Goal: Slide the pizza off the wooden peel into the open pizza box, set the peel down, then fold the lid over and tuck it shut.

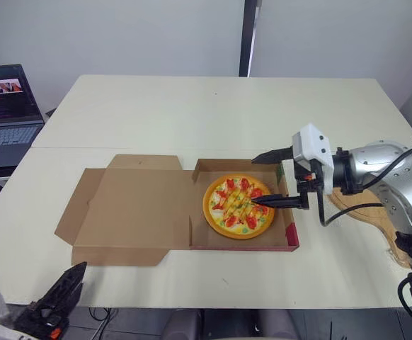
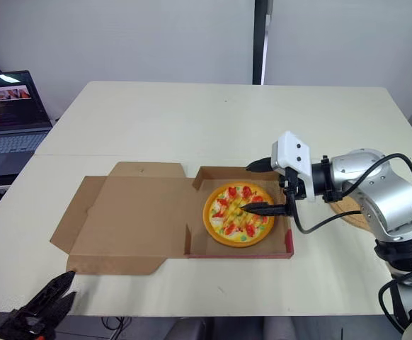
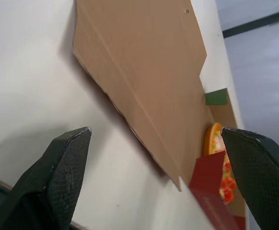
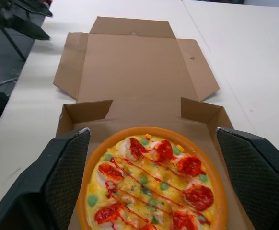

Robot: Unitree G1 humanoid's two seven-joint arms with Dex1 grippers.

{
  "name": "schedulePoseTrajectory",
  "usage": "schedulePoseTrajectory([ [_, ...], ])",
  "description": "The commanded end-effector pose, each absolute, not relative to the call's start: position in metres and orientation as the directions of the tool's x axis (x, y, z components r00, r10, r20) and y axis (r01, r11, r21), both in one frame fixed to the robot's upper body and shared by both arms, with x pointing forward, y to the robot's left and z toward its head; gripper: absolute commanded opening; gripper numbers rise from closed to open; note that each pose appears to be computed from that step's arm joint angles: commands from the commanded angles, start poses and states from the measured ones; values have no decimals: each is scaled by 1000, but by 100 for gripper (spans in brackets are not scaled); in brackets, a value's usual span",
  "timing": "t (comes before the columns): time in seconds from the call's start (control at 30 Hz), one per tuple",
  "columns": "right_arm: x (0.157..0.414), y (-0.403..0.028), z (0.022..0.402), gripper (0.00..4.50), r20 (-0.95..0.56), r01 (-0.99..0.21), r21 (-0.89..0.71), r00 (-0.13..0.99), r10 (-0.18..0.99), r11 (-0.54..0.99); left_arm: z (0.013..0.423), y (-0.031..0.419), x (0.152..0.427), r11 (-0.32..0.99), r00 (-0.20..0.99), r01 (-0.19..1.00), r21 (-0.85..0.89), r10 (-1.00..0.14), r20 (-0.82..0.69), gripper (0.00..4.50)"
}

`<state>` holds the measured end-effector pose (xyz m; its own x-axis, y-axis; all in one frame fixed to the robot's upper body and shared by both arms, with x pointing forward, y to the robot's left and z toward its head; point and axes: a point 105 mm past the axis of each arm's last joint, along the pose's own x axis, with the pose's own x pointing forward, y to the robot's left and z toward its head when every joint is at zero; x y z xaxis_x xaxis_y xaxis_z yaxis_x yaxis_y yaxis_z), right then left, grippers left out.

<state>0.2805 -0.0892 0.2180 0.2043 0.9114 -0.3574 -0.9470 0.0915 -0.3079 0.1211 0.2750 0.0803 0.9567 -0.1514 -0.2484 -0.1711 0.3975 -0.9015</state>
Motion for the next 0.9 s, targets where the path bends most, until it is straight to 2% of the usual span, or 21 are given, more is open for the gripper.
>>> schedulePoseTrajectory([
  [0.03, 278, -87, 230, 448, -346, -929, -364, 201, 917, 66, 78, 272, 128, 327, 968, -179, -928, -109, -225, 450],
  [0.63, 280, -85, 233, 448, -320, -915, -395, 214, 923, 75, 74, 253, 170, 203, 990, -135, -970, -7, -139, 450],
  [0.73, 279, -85, 232, 450, -327, -919, -387, 208, 922, 70, 76, 256, 172, 196, 990, -142, -970, 25, -140, 398],
  [0.9, 278, -86, 232, 450, -331, -918, -389, 213, 919, 73, 81, 254, 174, 194, 990, -137, -971, 41, -132, 240],
])
